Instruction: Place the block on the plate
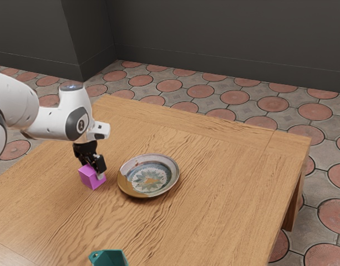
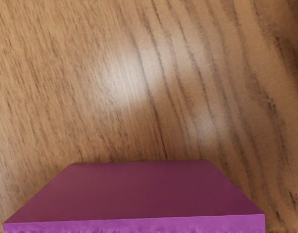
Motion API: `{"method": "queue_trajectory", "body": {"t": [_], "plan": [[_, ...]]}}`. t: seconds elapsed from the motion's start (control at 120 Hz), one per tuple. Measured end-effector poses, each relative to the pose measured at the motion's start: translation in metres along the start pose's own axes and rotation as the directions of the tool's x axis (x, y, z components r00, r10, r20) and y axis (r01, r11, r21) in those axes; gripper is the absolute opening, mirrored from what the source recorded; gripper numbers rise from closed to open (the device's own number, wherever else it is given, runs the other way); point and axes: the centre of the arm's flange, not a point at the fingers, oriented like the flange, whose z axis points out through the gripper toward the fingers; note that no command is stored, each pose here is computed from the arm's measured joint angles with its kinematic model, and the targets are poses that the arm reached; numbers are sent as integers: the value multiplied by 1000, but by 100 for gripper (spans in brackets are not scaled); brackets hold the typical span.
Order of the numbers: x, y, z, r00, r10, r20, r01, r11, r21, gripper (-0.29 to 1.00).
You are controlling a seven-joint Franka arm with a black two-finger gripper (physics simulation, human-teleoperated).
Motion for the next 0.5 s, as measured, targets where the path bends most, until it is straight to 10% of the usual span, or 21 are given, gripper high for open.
{"method": "queue_trajectory", "body": {"t": [0.5], "plan": [[0, 0, -6, 1000, 20, -22, -20, 1000, 0, 42]]}}
